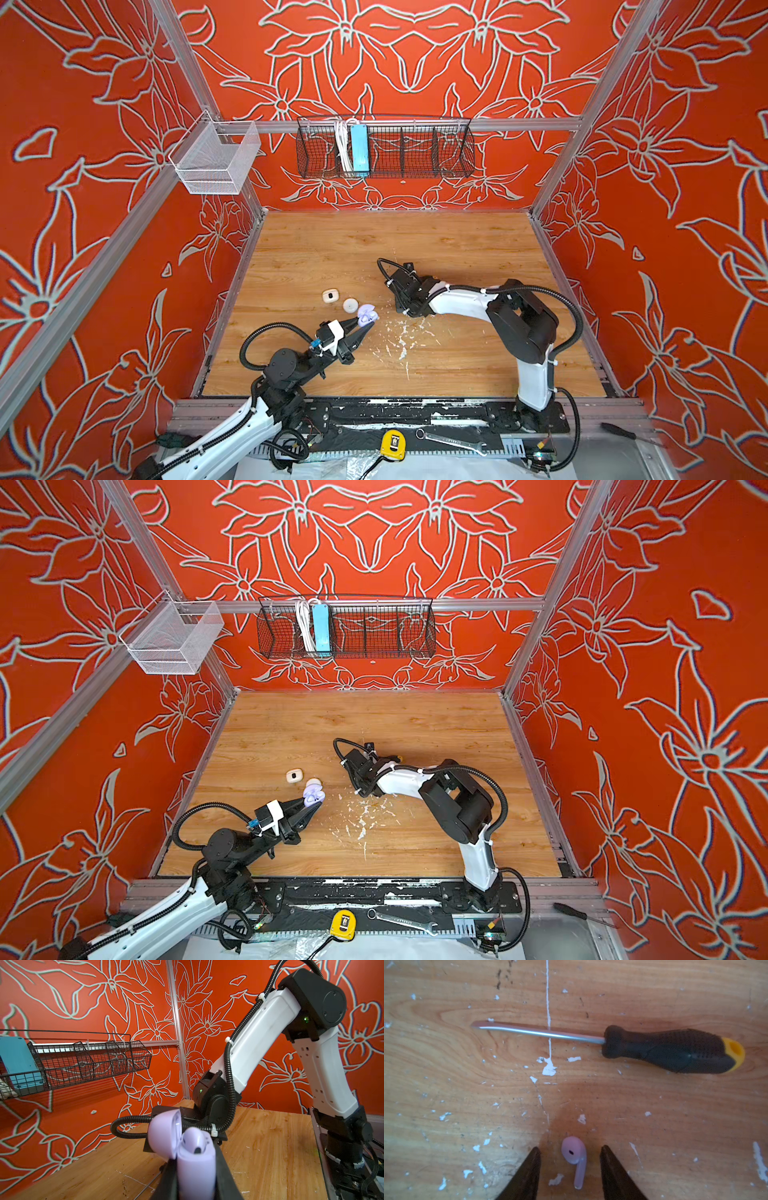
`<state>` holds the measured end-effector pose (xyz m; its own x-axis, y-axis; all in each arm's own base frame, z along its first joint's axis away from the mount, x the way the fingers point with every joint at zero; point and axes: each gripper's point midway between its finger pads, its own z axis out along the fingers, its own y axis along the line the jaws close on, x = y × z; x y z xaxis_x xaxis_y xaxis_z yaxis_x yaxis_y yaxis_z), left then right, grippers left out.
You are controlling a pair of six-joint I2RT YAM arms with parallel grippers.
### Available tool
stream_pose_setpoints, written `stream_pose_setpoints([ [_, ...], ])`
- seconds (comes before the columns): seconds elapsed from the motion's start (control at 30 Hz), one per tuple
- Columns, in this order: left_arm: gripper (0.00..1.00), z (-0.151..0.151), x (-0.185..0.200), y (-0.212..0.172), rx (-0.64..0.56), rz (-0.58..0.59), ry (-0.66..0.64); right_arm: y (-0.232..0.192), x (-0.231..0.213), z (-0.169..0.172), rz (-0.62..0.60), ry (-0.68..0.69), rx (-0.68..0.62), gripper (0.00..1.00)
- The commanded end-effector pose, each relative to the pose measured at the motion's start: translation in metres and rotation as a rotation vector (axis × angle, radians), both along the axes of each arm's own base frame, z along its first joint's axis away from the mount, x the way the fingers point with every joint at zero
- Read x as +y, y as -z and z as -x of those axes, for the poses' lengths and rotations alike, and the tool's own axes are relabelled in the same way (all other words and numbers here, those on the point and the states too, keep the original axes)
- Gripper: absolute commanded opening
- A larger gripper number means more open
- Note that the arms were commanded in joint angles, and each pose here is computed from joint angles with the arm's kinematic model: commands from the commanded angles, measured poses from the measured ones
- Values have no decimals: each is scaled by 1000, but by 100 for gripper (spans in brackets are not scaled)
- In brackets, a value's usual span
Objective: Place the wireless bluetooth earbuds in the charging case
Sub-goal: 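Lower the right gripper onto the second lilac earbud and close on it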
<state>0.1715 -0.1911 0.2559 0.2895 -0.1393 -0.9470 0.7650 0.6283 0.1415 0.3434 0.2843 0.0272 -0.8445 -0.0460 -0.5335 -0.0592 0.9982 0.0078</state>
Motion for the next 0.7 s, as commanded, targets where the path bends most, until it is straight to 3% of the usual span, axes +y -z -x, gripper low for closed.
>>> stream_pose_setpoints([
  [0.0,0,4,4,-21,-52,31,-4,12,-10,3,54,23,31,47],
  [0.17,0,4,3,-22,-51,32,-2,14,-11,4,50,27,33,35],
  [0.67,0,5,5,-23,-56,38,-3,18,-1,2,39,-5,50,34],
])
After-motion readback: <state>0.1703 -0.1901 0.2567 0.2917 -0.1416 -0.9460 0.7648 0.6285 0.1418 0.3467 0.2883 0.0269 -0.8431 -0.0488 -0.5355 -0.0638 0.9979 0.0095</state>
